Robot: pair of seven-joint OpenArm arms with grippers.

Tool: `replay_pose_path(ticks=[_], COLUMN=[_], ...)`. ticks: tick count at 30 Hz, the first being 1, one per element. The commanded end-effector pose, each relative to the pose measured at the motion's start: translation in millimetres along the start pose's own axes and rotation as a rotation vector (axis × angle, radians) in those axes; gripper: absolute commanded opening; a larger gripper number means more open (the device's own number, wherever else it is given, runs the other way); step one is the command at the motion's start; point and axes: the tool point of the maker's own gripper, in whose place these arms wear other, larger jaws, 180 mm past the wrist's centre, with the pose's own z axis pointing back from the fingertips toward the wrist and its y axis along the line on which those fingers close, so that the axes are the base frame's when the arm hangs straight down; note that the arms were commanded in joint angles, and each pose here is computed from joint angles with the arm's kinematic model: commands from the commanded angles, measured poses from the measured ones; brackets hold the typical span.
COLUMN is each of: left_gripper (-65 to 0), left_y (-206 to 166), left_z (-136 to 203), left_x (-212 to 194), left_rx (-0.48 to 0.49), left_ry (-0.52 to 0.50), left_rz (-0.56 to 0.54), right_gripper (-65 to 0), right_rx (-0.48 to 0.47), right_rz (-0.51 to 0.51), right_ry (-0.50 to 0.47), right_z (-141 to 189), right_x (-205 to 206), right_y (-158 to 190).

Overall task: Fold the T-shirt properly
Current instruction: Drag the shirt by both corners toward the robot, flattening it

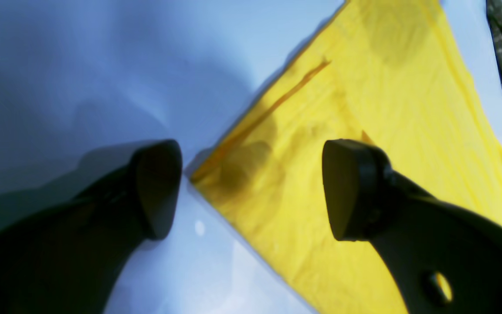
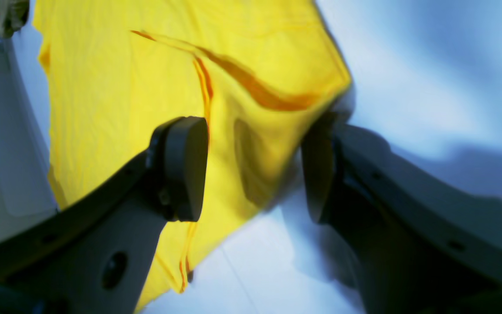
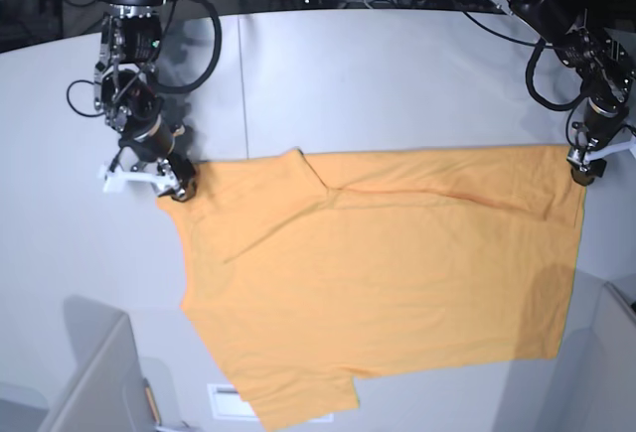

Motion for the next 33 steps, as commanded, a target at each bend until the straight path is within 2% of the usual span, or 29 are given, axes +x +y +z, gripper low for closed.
replay_pose_path(ticks=[1,3,6,7,11,18,26,30,33], left_gripper=[-24.2,-38.0,-62.2,-65.0,-65.0,-65.0,-65.0,-65.0,-65.0], left_y=[2,1,-7,-11,-24,-7,10,24,36], left_z=[0,-1,-3,-5,-4,27,41,60,73], left_x=[0,0,-2,-4,10,40,35,34,32], left_rx=[0.015,0.012,-0.001,-0.008,-0.031,0.005,0.042,0.077,0.106], left_ry=[0.019,0.018,0.027,0.036,0.018,-0.083,-0.074,-0.072,-0.066], left_rz=[-0.004,-0.002,-0.016,-0.031,-0.083,-0.124,-0.171,-0.237,-0.275], right_gripper=[-32.9,-41.1,-64.2,-65.0,-65.0,-65.0,-65.0,-65.0,-65.0], right_rx=[-0.038,-0.045,-0.046,-0.044,-0.031,0.003,-0.031,-0.032,-0.04], right_rz=[-0.005,-0.009,-0.012,-0.008,-0.024,-0.004,-0.001,0.008,0.018], right_ry=[0.022,0.027,0.017,0.013,-0.031,-0.111,-0.077,0.004,0.031], right_z=[-2,-5,-5,-5,1,37,48,58,69], right_x=[-3,-4,2,4,21,36,16,-1,-11], right_y=[-9,-11,-12,-11,-9,-5,-24,-27,-32])
